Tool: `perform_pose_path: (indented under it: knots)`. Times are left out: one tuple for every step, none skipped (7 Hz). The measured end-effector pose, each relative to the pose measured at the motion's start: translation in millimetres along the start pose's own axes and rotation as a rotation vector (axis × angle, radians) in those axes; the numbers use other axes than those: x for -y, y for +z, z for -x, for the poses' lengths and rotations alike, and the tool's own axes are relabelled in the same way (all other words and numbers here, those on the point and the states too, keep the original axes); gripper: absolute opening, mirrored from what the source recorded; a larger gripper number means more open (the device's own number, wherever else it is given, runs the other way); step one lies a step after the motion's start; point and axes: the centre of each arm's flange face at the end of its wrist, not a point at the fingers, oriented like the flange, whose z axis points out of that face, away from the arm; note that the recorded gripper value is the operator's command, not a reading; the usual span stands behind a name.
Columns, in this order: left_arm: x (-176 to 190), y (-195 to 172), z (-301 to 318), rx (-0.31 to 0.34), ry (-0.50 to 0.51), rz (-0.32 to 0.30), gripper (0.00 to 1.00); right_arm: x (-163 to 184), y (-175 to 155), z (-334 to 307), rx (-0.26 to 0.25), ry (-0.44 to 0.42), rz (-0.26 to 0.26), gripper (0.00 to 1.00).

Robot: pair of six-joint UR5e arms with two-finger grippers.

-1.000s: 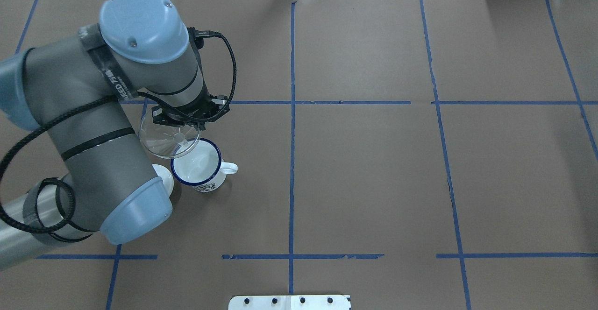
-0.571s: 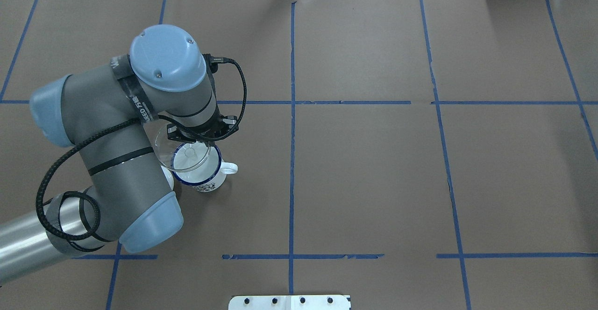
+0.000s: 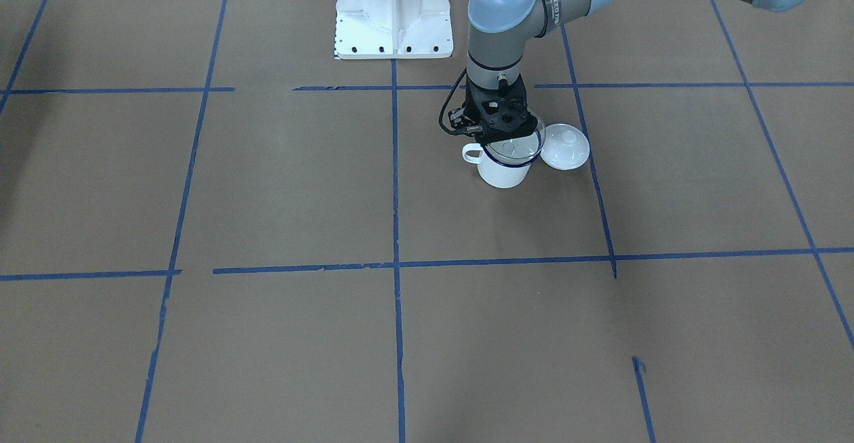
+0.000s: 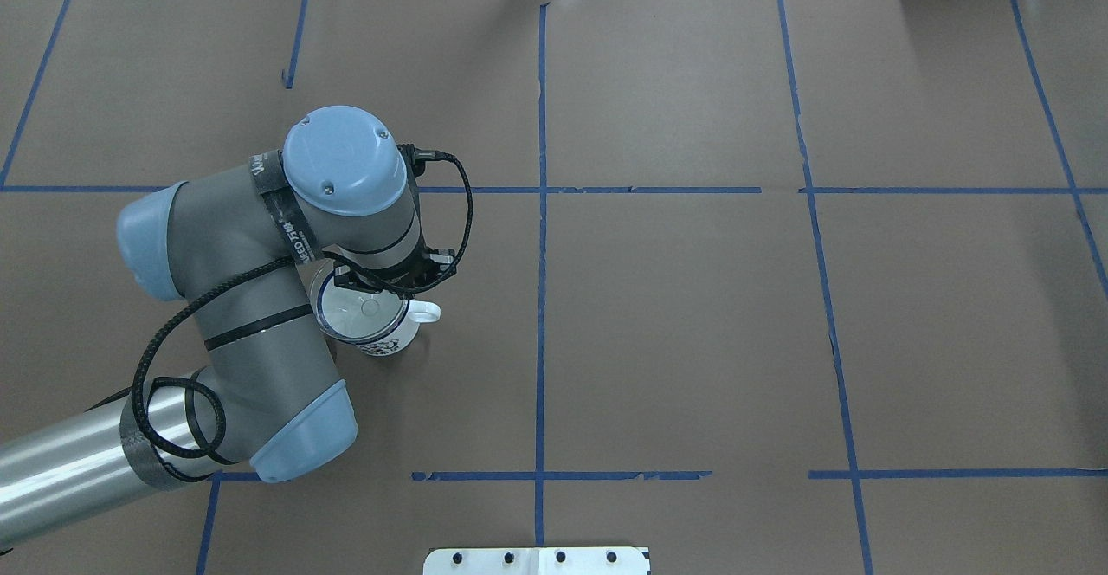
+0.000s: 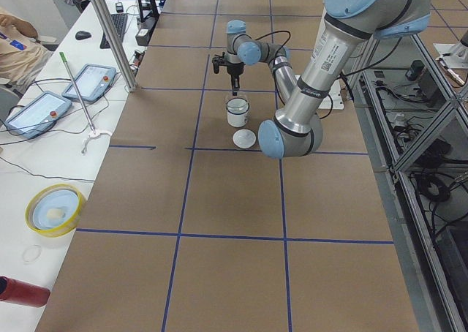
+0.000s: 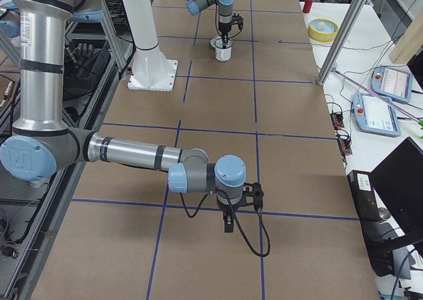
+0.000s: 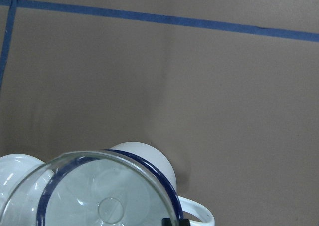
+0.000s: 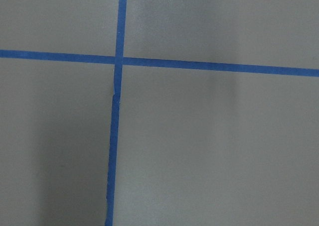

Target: Place funnel on cup

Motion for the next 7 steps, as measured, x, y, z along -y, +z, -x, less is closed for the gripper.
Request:
perform_pose_path:
  knots:
    - [-1,2,1,0.001,0.004,0.002,0.73,0,0,0,0.000,0.000,0.000,1.00]
    - [-1,4,2,0.003,0.010,0.002,1.00,0,0,0,0.000,0.000,0.000,1.00]
    - [-2,1,2,-0.003,0.015,0.000,1.00,0,0,0,0.000,0.000,0.000,1.00]
    - [-3,-10,3,-0.021,0.029,-0.008,1.00,0,0,0,0.000,0.000,0.000,1.00]
    - [4,-28,10,-0.045,0.071,-0.033,1.00,0,0,0,0.000,0.000,0.000,1.00]
    - [26,-43,37,-0.062,0.144,-0.078,1.00,0,0,0,0.000,0.000,0.000,1.00]
    - [52,-45,87,-0.077,0.227,-0.122,1.00,0,0,0,0.000,0.000,0.000,1.00]
